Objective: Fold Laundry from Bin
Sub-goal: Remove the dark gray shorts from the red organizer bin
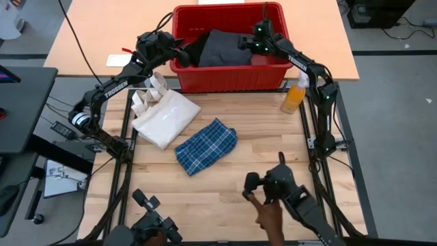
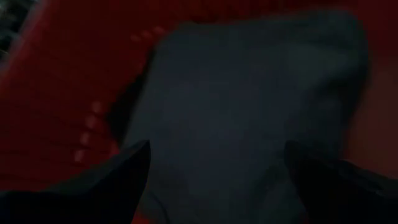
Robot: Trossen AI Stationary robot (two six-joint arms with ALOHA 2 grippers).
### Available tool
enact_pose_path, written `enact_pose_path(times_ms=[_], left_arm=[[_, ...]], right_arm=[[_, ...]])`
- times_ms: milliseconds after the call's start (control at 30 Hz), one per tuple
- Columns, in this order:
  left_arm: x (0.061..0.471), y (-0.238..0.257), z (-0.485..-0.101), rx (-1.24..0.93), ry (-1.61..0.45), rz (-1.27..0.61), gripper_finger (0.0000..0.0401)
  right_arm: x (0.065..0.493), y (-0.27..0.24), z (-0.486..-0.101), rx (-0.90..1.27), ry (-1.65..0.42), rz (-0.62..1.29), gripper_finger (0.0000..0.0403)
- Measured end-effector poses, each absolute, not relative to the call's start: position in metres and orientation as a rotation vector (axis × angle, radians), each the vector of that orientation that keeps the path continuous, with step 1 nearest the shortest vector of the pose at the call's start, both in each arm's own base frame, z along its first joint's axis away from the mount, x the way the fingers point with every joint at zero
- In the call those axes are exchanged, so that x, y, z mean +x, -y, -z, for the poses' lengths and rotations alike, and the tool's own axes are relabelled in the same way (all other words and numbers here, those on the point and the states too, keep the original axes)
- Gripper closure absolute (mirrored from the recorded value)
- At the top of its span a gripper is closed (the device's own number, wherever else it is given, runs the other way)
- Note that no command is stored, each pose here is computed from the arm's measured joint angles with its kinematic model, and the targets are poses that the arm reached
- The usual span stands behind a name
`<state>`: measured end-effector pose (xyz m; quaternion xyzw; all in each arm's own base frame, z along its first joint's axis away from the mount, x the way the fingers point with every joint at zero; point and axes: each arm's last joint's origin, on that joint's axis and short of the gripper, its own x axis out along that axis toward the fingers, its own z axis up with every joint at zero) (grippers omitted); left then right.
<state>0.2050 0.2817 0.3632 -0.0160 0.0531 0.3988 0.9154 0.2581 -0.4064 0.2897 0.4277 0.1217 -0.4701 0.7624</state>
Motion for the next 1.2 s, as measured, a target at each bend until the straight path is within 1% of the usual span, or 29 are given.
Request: enact_pose_path(times_ms=[133, 233, 333, 500, 600, 800, 900, 1067, 1200], left_arm=[[0.206, -0.283, -0.362, -0.005, -0.121, -0.817, 0.0221], [0.207, -0.284, -0.360, -0.001, -0.130, -0.816, 0.0221], [0.207, -0.285, -0.359, 0.001, -0.131, -0.815, 0.0221], [0.208, -0.285, -0.359, 0.000, -0.132, -0.814, 0.0221], [0.208, -0.285, -0.359, 0.000, -0.132, -0.812, 0.0221], [0.209, -0.284, -0.359, -0.004, -0.130, -0.811, 0.0221], [0.210, -0.284, -0.359, -0.002, -0.132, -0.808, 0.0221], [0.210, -0.284, -0.359, 0.004, -0.134, -0.807, 0.0221], [0.210, -0.284, -0.359, 0.005, -0.133, -0.808, 0.0221]], right_arm=[[0.248, 0.409, -0.285, 0.972, -0.309, 1.039, 0.0027], [0.244, 0.410, -0.281, 1.002, -0.299, 1.038, 0.0027], [0.241, 0.410, -0.267, 1.072, -0.309, 1.041, 0.0027], [0.240, 0.407, -0.240, 1.113, -0.315, 1.061, 0.0027], [0.243, 0.404, -0.231, 1.150, -0.264, 1.051, 0.0027], [0.258, 0.407, -0.238, 1.055, -0.052, 0.858, 0.0028], [0.266, 0.406, -0.230, 1.060, -0.060, 0.817, 0.0028], [0.274, 0.404, -0.256, 1.005, 0.043, 0.587, 0.0028], [0.282, 0.399, -0.253, 1.004, 0.018, 0.515, 0.0028]])
